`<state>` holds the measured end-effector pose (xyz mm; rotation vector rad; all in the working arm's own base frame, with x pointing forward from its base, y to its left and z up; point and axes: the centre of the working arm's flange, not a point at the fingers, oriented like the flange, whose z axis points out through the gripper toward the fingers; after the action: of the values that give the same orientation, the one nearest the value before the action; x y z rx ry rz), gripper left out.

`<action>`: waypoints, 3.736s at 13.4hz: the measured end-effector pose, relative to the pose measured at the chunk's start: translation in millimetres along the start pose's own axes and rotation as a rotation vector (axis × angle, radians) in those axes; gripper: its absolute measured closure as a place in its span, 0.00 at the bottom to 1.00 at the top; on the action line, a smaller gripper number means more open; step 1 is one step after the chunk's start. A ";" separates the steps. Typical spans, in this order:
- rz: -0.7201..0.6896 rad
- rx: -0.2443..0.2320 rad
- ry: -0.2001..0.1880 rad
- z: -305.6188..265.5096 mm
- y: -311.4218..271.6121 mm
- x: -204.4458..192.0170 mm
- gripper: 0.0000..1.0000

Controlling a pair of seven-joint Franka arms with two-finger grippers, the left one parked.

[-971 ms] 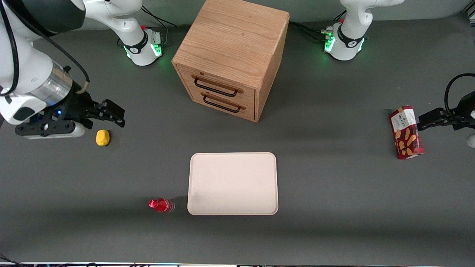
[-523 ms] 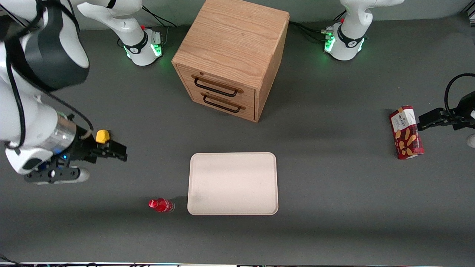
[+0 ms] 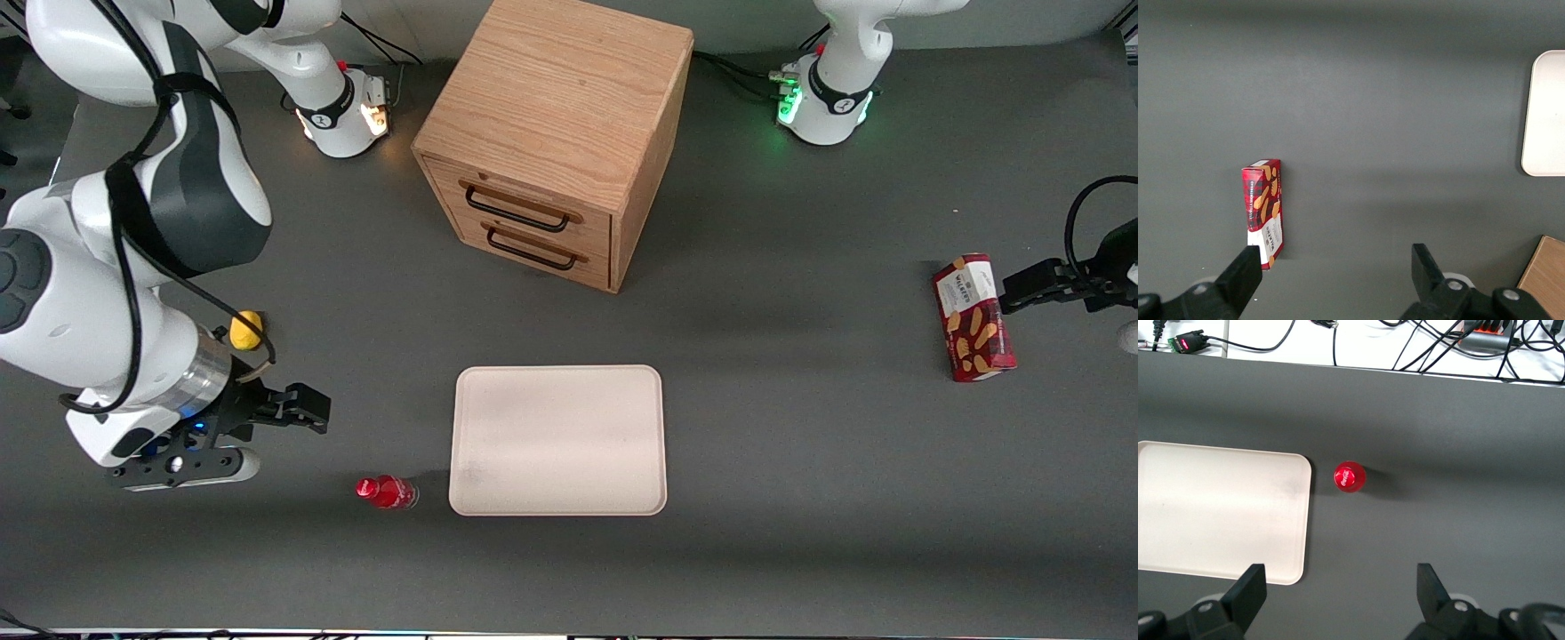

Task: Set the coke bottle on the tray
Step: 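Move the open right gripper down toward the red Coca-Cola bottle, then close the right gripper around the red bottle's body, then lift the held bottle and carry it toward the white tray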

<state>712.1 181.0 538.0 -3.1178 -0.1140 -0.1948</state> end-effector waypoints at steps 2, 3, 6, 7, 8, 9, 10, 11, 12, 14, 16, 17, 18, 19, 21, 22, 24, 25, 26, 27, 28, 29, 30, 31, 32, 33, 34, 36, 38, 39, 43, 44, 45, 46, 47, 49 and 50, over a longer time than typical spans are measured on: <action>-0.002 0.000 -0.003 4.5 -1.6 0.8 0.00; -0.004 0.000 -0.005 9.6 -1.5 2.2 0.00; -0.049 0.005 0.001 38.8 -2.3 11.0 0.00; -0.058 0.008 0.003 53.8 -2.5 14.7 0.00; -0.063 0.010 0.003 70.1 -2.9 17.4 0.00; -0.067 0.012 0.009 85.9 -3.9 19.4 0.00; -0.071 0.014 0.021 101.2 -5.1 21.0 0.00; -0.074 0.016 0.031 115.5 -6.3 21.5 0.00; -0.076 0.018 0.038 127.4 -7.3 21.4 0.00; -0.078 0.021 0.050 144.8 -7.8 22.2 0.00; -0.072 0.016 0.059 158.5 -3.0 24.1 0.00; -0.069 0.014 0.065 164.8 0.7 25.6 0.00; -0.068 0.013 0.070 173.2 3.4 26.4 0.00; -0.068 0.015 0.077 181.9 4.3 26.5 0.00; -0.070 0.019 0.089 197.6 3.2 25.3 0.00; -0.071 0.021 0.093 202.8 2.6 24.3 0.00; -0.072 0.023 0.098 207.8 2.0 23.4 0.00; -0.072 0.023 0.099 209.0 2.0 23.4 0.00; -0.072 0.024 0.100 209.7 1.9 23.4 0.00; -0.072 0.024 0.101 209.8 1.9 23.6 0.10; -0.072 0.024 0.103 209.8 1.9 23.7 0.22; -0.072 0.024 0.104 209.6 1.8 23.8 0.33; -0.072 0.025 0.105 209.5 1.8 23.9 0.45; -0.072 0.025 0.106 209.5 1.8 24.0 0.58; -0.072 0.025 0.107 209.3 1.8 24.1 0.67; -0.072 0.024 0.108 209.2 2.1 24.3 0.70; -0.072 0.024 0.108 209.2 2.1 24.3 0.70; -0.072 0.024 0.108 209.1 2.1 24.3 0.70; -0.072 0.023 0.102 208.6 2.3 24.0 0.70; -0.072 0.018 0.080 206.7 2.9 22.4 0.70; -0.067 -0.016 -0.032 137.0 8.2 11.9 0.70; -0.067 -0.023 -0.041 108.6 8.9 7.1 0.70; -0.067 -0.028 -0.045 81.8 9.1 1.7 0.70; -0.067 -0.031 -0.047 58.5 9.1 -3.9 0.70; -0.068 -0.035 -0.049 37.9 9.2 -9.6 0.70; -0.068 -0.041 -0.049 6.2 9.9 -19.5 0.70; -0.068 -0.042 -0.047 -4.6 10.3 -23.1 0.70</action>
<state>689.5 169.0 539.6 -3.1641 -0.2188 -0.1265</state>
